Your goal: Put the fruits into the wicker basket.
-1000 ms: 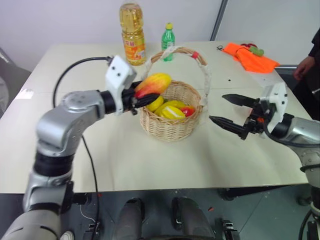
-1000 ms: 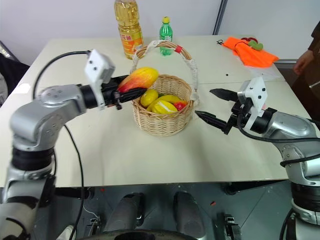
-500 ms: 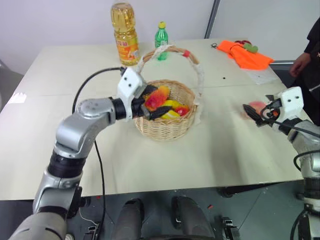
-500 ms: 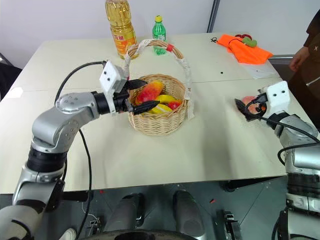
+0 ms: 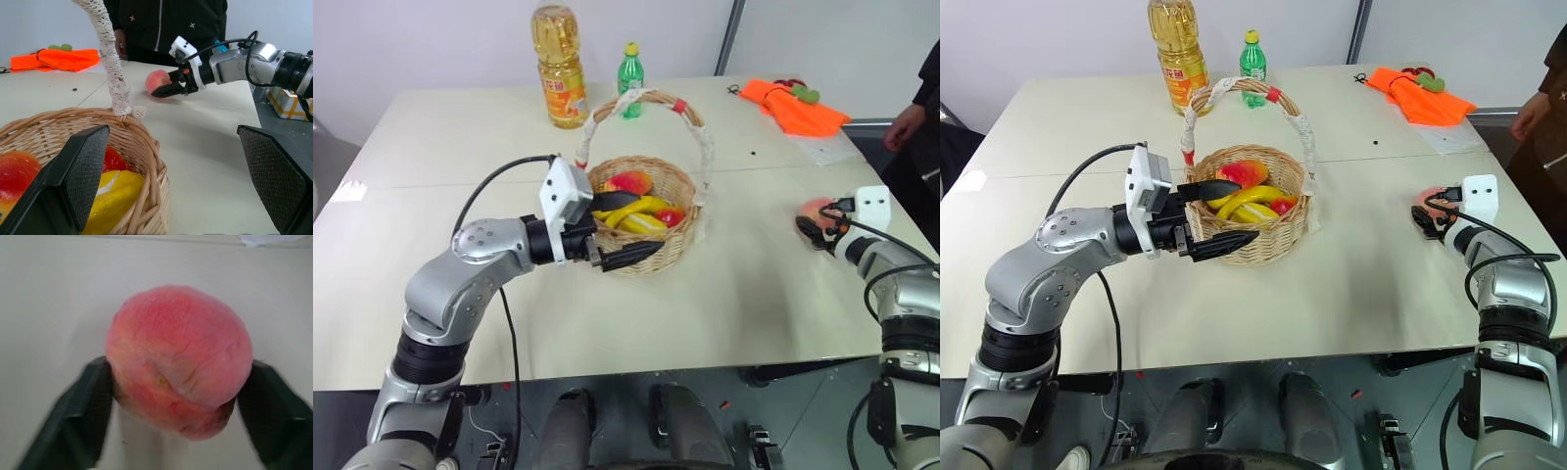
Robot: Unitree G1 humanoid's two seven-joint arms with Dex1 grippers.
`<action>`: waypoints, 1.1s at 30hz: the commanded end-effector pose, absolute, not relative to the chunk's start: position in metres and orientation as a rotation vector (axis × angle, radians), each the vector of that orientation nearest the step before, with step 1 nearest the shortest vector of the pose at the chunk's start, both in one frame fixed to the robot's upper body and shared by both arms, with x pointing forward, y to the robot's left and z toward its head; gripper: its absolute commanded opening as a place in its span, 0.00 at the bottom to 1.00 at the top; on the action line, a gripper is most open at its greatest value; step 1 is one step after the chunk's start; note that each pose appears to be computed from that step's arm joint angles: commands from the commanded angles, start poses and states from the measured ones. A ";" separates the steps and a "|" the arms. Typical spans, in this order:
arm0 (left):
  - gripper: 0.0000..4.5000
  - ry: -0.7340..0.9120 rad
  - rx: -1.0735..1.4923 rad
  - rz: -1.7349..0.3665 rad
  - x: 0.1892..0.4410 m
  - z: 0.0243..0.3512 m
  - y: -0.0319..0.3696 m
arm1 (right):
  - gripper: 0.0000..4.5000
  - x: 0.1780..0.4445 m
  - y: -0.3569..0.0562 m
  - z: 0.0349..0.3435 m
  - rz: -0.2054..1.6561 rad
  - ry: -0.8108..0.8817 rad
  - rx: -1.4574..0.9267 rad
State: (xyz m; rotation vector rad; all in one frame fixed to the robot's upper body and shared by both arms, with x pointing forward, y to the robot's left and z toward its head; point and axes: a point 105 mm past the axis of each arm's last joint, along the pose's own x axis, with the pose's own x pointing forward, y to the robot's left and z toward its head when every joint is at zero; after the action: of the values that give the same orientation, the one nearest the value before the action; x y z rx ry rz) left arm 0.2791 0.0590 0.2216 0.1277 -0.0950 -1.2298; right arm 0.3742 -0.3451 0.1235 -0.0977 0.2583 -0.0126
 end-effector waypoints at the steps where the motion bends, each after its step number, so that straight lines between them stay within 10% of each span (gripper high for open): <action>1: 1.00 -0.138 0.152 -1.186 0.278 0.230 0.072 | 0.55 0.372 -0.340 0.165 0.033 0.119 -0.191; 12: 1.00 -0.126 0.167 -1.001 0.290 0.217 0.147 | 0.55 0.280 -0.167 0.235 0.935 -0.089 -0.235; 16: 1.00 -0.147 0.144 -0.977 0.289 0.217 0.157 | 0.55 0.304 -0.096 0.234 0.939 -0.111 -0.238; 21: 1.00 -0.146 0.145 -0.963 0.286 0.214 0.157 | 0.55 0.333 -0.077 0.227 0.831 -0.056 -0.215; 25: 1.00 -0.155 0.140 -0.959 0.283 0.215 0.155 | 0.98 0.333 -0.071 0.231 0.844 -0.093 -0.258; 33: 1.00 -0.160 0.120 -0.962 0.279 0.216 0.151 | 0.99 0.272 -0.092 0.249 1.072 -0.189 -0.193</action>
State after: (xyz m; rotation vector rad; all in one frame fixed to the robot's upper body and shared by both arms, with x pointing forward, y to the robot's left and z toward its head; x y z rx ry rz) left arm 0.2837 0.1535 0.2049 0.1102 -0.1136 -0.9500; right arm 0.2881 -0.0850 0.2325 -0.2182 -0.1294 1.0256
